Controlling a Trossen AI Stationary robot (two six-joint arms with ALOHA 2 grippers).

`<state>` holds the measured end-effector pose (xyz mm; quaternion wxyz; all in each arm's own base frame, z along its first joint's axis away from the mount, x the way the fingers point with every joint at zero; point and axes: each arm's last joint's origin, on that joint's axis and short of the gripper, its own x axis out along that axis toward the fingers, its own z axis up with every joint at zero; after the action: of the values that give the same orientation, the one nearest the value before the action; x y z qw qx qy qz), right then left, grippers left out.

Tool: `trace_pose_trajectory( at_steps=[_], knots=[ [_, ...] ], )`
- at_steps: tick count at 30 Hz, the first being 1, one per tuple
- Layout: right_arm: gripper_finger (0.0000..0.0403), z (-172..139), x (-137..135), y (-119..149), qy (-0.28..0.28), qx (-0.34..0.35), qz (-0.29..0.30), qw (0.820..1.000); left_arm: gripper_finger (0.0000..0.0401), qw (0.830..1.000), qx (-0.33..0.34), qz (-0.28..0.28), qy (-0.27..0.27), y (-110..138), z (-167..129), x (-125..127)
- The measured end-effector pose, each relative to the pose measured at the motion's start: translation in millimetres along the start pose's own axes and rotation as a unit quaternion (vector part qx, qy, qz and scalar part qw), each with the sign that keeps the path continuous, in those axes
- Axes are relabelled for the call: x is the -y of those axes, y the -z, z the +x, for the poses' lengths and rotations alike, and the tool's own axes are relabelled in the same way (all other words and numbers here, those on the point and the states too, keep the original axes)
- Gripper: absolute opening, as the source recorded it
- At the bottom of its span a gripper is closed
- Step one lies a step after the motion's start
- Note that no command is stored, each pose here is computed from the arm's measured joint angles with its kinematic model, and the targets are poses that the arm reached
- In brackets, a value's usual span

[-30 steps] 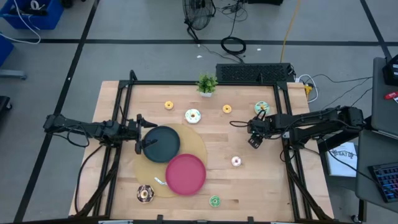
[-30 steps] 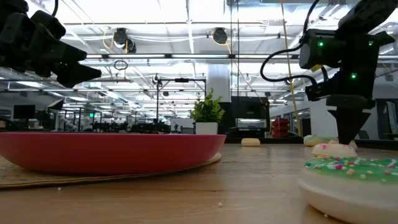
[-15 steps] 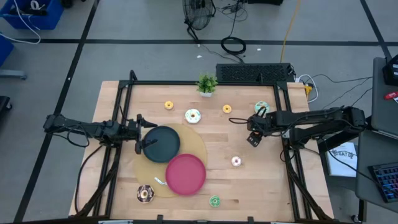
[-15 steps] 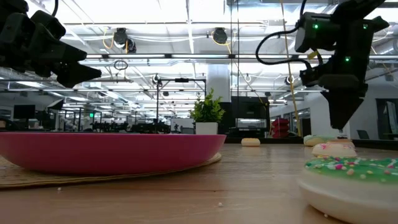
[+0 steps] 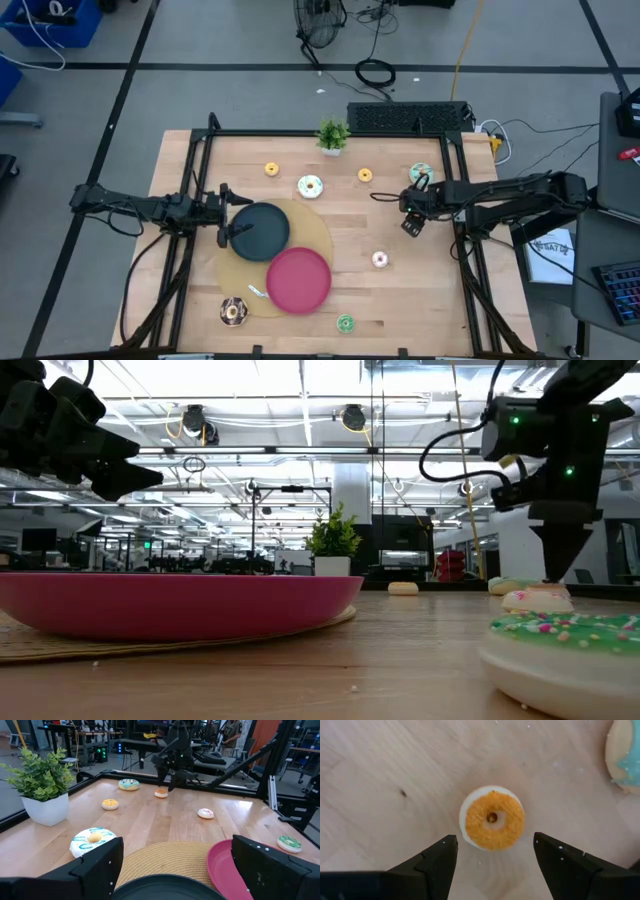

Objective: Pick & Place donuts
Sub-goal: Put the small orange donut into the pink plate

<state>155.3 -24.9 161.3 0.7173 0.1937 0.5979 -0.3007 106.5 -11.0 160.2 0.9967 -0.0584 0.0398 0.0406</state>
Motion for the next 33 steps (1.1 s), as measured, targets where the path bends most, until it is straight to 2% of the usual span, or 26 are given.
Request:
trace_pose_trajectory(
  at_steps=[14, 21, 33],
  knots=[
    [0.0251, 22, 6, 2, -0.016, 0.03, -0.002, 0.999, 0.0365, 1.0, 0.0, 0.0, 0.0, 0, 0, 0],
    [0.025, 24, 6, 2, -0.018, 0.034, 0.0, 0.999, 0.0365, 1.0, 0.0, 0.0, 0.0, 0, 0, 0],
    [0.0171, 24, 5, 0, -0.027, 0.048, 0.003, 0.998, 0.0365, 1.0, 0.0, 0.0, 0.0, 0, 0, 0]
  ],
)
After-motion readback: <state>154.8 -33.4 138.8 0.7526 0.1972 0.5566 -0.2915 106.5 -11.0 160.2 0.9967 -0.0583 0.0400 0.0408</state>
